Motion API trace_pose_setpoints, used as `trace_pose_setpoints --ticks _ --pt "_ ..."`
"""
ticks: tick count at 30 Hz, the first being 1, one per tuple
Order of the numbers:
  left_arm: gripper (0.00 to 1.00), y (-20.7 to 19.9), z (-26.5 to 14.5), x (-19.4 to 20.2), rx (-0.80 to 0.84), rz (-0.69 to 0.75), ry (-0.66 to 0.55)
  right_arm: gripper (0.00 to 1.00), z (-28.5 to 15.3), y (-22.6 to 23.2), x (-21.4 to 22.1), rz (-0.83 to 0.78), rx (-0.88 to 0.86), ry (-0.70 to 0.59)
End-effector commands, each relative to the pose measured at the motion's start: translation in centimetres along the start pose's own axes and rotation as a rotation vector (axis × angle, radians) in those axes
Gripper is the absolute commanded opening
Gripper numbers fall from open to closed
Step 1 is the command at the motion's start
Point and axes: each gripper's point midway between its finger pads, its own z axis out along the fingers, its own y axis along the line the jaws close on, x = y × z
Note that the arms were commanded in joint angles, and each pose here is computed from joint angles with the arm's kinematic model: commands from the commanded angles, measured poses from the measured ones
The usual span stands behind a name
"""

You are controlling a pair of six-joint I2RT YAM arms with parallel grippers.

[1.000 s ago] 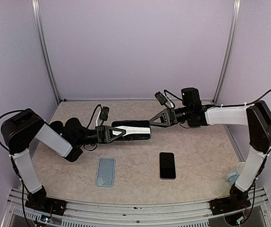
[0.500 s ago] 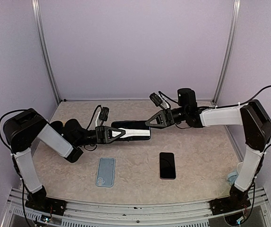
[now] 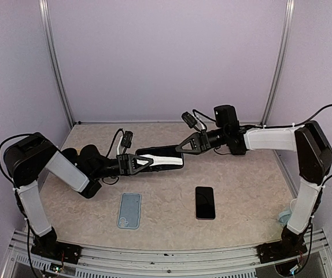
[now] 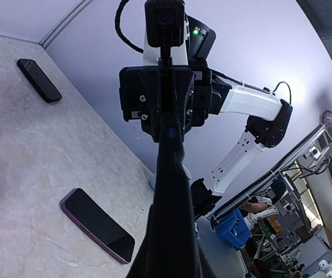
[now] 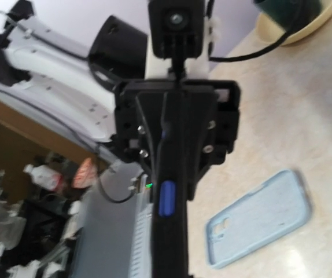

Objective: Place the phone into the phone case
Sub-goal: Press the top right corner of the phone case, then press the corner of the phone case at the bottom right corner of the phone case.

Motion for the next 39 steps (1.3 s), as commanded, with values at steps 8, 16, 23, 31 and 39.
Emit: trace_pose_setpoints --ticks 8,16,23,31,39 --pt "0.0 0.0 0.2 -1.5 -0.052 0.06 -0.037 0.17 -0.3 -0.7 -1.2 -0.099 0.196 -0.006" --pt "0.0 -0.8 -0.3 -2.8 -0.067 0.096 -0.091 0.55 -0.3 0.0 0.2 -0.09 0.138 0.006" --pt "0.0 -2.8 -0.6 -3.4 -0.002 0.116 -0.114 0.6 -0.3 -0.9 1.1 -0.074 0.158 -0.002" --pt "0.0 -3.4 -0.8 -3.7 0.014 0.125 -0.123 0.56 0.6 0.4 1.8 -0.082 0.07 0.01" --pt "0.0 -3.2 -0.7 -3.5 0.014 0.117 -0.12 0.27 1.3 0.9 1.9 -0.075 0.026 0.021"
